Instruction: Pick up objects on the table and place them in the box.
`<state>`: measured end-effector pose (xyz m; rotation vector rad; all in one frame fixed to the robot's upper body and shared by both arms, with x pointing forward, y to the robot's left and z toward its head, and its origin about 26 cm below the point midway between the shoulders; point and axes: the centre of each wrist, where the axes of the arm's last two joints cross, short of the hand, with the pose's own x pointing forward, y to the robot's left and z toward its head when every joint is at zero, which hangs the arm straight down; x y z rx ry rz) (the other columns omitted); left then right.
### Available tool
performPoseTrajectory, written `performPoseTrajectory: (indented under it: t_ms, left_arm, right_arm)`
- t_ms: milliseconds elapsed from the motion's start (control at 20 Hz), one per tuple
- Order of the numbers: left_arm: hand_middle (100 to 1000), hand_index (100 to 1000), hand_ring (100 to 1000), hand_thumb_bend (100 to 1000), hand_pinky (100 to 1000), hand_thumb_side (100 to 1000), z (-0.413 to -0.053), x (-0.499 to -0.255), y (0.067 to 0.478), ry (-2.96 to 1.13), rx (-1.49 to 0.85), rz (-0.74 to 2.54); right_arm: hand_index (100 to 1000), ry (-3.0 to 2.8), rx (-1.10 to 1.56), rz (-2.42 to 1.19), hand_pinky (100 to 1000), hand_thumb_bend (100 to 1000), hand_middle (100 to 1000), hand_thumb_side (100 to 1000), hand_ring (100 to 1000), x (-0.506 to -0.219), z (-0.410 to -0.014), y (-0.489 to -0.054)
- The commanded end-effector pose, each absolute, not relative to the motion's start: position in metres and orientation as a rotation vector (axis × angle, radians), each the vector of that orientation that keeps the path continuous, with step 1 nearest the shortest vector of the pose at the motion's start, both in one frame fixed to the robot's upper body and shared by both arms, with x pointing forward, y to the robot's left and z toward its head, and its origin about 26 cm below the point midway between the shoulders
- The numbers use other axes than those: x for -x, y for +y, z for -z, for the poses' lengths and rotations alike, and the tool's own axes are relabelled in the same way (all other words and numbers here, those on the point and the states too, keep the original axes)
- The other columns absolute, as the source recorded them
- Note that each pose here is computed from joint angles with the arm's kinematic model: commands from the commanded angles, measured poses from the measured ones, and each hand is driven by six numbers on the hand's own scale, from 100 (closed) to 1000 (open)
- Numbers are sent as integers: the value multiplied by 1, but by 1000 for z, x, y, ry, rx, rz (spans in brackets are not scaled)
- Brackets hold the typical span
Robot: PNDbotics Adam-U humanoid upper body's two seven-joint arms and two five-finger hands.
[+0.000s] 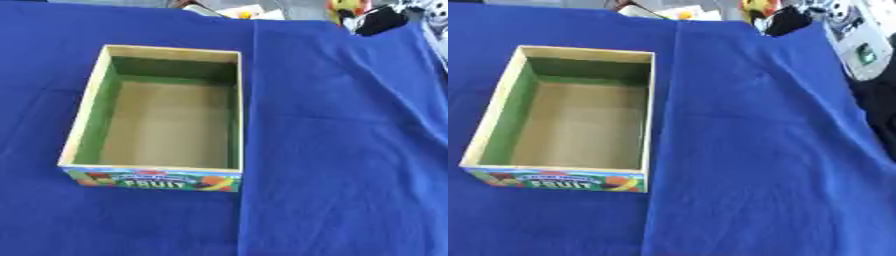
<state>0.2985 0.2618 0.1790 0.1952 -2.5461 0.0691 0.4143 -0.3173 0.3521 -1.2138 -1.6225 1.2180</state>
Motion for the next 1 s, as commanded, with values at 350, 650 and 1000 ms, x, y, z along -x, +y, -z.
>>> performPoseTrajectory:
  t_ms: [350,650,1000]
  left_arm:
    - [846,814,819,100,582,1000,-186,-297,263,-2573,-188,-55]
    - [845,815,818,100,584,1000,-186,-297,262,-2576,-172,-61]
    - [846,818,818,100,588,1000,-188,-297,262,-2586,-157,-88]
  right_arm:
    - [474,-1885,1317,-1382,731,100,389,201,601,-365,-394,-248]
    - [477,-2056,1173,-1423,726,100,385,201,594,-347,-389,-192]
    - [478,-2126,1024,-1441,715,100,384,201,585,-339,-371,-149]
